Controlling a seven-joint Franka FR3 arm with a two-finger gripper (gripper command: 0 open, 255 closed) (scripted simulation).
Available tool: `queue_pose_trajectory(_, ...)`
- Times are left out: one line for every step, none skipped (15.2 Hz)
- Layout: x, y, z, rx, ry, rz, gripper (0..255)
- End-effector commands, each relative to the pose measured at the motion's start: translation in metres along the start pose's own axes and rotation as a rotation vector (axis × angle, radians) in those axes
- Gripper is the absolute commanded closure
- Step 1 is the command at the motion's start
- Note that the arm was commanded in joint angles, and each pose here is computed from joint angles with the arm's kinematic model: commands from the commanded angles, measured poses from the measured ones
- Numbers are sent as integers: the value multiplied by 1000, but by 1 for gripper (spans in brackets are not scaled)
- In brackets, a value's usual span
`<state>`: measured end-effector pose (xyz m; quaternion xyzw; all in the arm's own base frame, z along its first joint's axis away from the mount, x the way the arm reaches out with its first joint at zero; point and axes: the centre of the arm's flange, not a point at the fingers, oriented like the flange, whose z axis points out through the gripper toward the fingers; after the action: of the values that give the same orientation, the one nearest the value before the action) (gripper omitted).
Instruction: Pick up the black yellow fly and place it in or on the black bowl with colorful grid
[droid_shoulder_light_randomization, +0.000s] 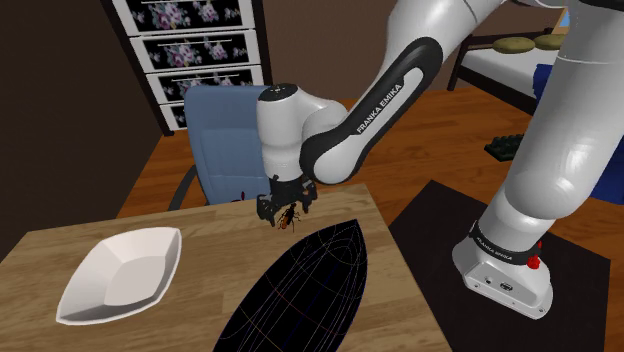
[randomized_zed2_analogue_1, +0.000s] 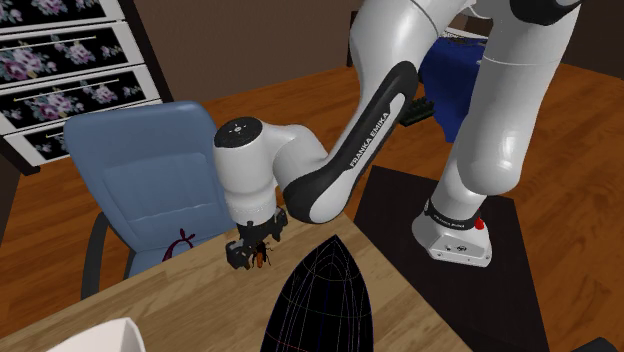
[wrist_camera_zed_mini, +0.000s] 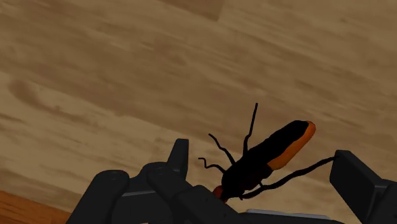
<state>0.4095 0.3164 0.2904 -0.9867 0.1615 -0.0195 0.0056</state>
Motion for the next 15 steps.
queue_pose_trajectory(0, 0, 11, 0, 0, 0, 0)
queue_pose_trajectory(0, 0, 16, 0, 0, 0, 0)
queue_pose_trajectory(0, 0, 19, 0, 0, 0, 0)
queue_pose_trajectory(0, 0, 19, 0, 0, 0, 0)
queue_pose_trajectory(0, 0, 19, 0, 0, 0, 0)
queue_pose_trajectory(0, 0, 19, 0, 0, 0, 0)
queue_pose_trajectory(0, 0, 19, 0, 0, 0, 0)
queue_pose_trajectory(0, 0, 19, 0, 0, 0, 0)
queue_pose_trajectory(0, 0, 19, 0, 0, 0, 0)
queue_pose_trajectory(0, 0, 19, 0, 0, 0, 0)
queue_pose_trajectory(0, 0, 19, 0, 0, 0, 255)
queue_pose_trajectory(0, 0, 19, 0, 0, 0, 255)
queue_pose_trajectory(0, 0, 19, 0, 0, 0, 255)
queue_pose_trajectory(0, 0, 19, 0, 0, 0, 255)
queue_pose_trajectory(0, 0, 19, 0, 0, 0, 255)
